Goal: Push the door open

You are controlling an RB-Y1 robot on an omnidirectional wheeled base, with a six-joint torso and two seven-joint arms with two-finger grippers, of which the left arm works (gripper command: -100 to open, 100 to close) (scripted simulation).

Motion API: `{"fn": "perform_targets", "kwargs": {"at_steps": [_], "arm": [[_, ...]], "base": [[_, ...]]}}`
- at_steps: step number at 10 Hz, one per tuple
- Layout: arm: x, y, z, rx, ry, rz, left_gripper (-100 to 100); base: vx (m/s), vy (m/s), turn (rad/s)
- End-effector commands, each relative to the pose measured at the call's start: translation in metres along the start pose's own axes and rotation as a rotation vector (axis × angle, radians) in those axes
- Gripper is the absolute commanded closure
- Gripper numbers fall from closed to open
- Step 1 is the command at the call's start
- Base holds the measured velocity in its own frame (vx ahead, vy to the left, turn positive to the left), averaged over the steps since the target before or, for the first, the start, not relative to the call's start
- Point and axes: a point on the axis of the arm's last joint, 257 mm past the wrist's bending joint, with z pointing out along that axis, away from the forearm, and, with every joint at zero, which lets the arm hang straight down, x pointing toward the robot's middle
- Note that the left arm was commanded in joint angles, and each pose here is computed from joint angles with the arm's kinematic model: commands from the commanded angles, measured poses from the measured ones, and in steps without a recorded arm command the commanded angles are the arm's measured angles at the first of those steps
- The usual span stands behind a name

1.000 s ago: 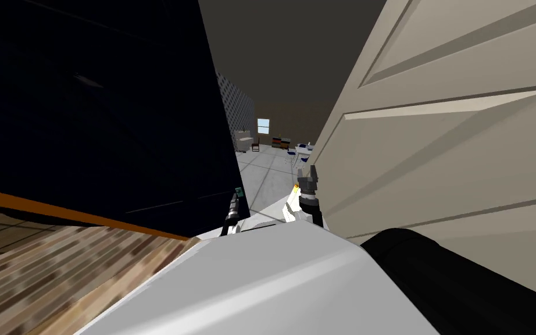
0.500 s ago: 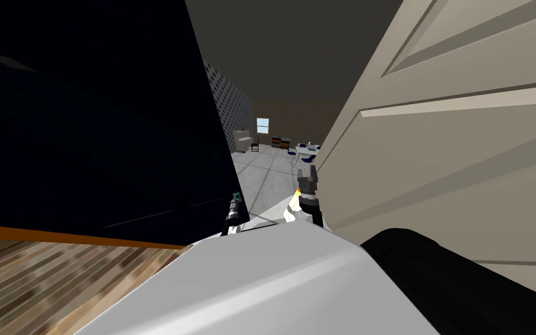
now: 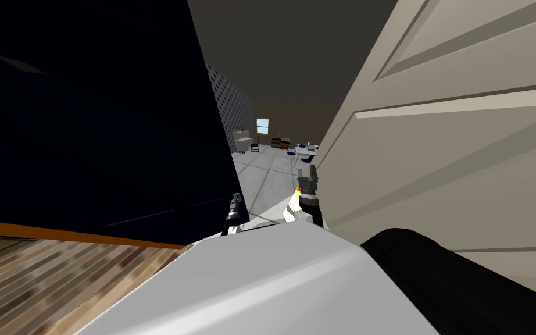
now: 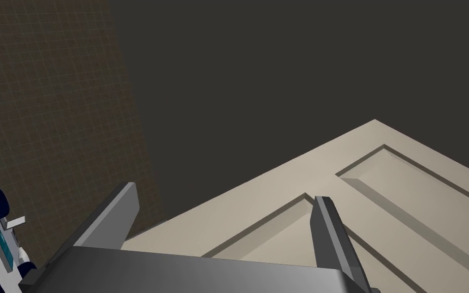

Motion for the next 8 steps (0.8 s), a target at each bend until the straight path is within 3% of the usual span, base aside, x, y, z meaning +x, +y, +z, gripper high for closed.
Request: {"fn": "perform_targets", "kwargs": {"at_steps": [1, 8], "arm": [[-0.013, -0.001, 0.0021, 0.002, -0.025, 0.015, 100], [-0.038, -0.003, 0.0059, 0.000, -0.129, 0.017, 100]], "base": [[0.103, -0.029, 0.058], [0.204, -0.032, 0.088]]}}
